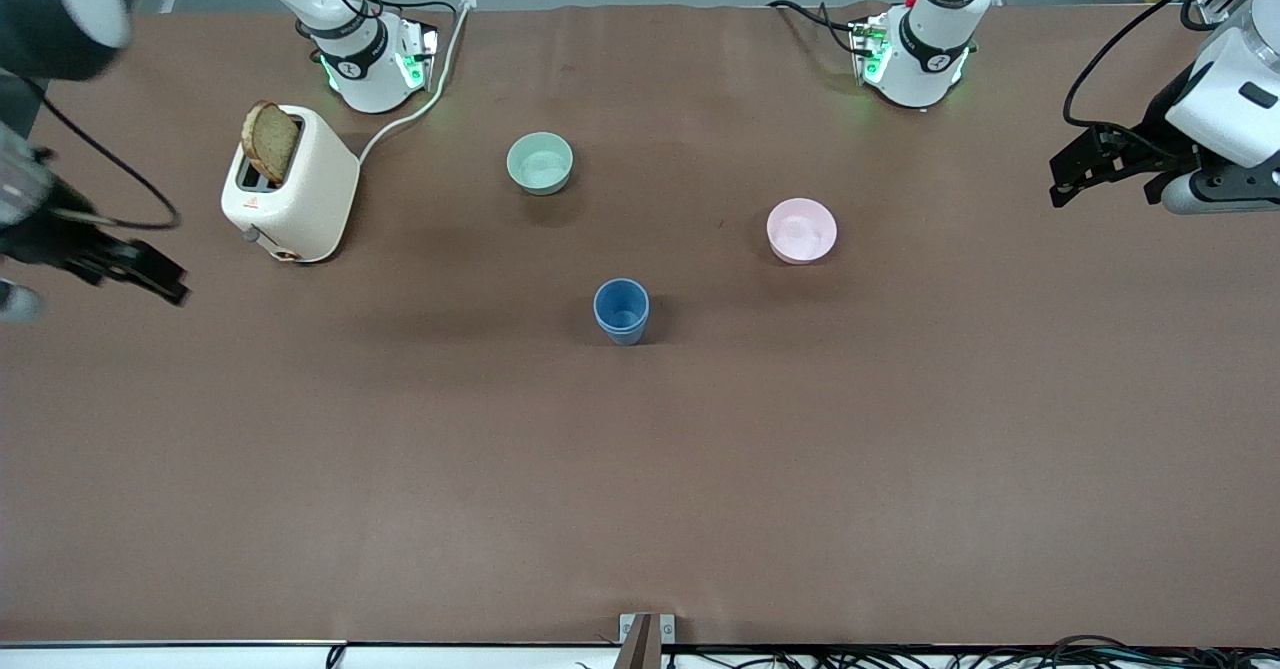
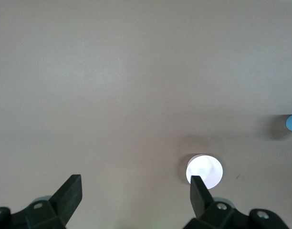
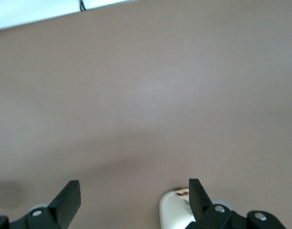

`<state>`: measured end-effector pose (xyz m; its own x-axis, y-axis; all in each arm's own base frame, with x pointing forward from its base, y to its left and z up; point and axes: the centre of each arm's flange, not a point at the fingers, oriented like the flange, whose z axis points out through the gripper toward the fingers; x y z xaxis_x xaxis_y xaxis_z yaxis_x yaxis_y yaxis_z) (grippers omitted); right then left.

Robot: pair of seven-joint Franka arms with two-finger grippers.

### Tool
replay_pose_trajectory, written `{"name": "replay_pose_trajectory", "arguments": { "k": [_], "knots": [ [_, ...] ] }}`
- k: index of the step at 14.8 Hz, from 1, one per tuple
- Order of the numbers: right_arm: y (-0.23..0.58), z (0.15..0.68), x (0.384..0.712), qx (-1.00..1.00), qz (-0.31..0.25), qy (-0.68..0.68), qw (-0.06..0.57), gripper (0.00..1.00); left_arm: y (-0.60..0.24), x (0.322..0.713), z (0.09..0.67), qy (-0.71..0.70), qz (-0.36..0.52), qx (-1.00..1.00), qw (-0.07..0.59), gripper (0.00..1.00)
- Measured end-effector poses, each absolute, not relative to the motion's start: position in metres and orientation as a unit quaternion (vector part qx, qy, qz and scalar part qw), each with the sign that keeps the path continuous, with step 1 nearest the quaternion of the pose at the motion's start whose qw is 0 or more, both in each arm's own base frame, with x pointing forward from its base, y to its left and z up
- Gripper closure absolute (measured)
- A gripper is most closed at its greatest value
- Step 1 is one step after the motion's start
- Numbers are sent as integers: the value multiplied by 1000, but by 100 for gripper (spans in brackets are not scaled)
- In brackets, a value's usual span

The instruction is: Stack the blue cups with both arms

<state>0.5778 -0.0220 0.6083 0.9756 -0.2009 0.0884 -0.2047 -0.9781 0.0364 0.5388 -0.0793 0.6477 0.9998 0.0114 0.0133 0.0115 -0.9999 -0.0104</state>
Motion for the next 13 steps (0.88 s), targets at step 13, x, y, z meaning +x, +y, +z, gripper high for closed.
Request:
{"name": "replay_pose_trajectory", "arguments": {
  "k": [13],
  "knots": [
    [-50,651,543,999,1,-50,17,0,-79,540,648,-6,-10,-1000,4,0]
  ]
}}
